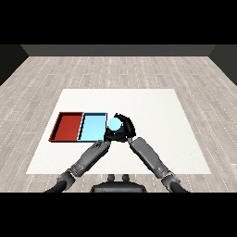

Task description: Pick the blue can and put it in the blue box

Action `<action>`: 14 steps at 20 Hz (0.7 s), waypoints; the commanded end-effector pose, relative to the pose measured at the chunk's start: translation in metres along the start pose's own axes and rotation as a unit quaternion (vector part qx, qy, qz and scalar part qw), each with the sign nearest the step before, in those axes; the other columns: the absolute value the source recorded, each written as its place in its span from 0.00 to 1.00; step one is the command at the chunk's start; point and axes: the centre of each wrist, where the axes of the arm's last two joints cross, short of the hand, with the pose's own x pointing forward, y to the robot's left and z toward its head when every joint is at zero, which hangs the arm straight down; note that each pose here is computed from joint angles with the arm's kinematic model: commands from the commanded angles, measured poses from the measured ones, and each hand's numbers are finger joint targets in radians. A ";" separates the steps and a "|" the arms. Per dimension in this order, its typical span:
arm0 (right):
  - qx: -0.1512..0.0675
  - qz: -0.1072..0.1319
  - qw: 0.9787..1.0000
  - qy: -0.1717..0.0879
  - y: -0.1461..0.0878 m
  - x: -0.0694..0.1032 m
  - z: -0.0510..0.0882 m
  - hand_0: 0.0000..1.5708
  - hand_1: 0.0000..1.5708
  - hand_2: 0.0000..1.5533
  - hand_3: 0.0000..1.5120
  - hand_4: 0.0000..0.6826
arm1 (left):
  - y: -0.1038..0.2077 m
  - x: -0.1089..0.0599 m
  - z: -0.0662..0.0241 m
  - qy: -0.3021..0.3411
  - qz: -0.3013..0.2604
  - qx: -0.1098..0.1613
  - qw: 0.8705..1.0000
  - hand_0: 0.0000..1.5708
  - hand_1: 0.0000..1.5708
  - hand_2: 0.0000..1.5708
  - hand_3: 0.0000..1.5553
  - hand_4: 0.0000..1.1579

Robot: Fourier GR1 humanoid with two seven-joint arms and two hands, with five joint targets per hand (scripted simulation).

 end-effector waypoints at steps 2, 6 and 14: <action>0.004 -0.020 1.000 -0.003 -0.006 0.002 0.004 0.92 0.92 0.94 0.91 0.75 | -0.014 0.009 -0.0092 0.024 0.002 0.056 0.998 0.92 0.92 0.93 0.86 0.94; 0.010 -0.026 1.000 0.003 0.005 -0.010 0.021 0.91 0.91 0.94 0.91 0.78 | -0.016 -0.001 0.0023 0.042 -0.025 0.048 0.998 1.00 1.00 1.00 0.95 0.98; 0.004 -0.027 1.000 -0.002 -0.004 -0.007 0.015 0.91 0.91 0.94 0.91 0.78 | 0.001 -0.013 -0.0082 0.021 -0.034 0.063 0.997 1.00 1.00 0.99 0.95 0.99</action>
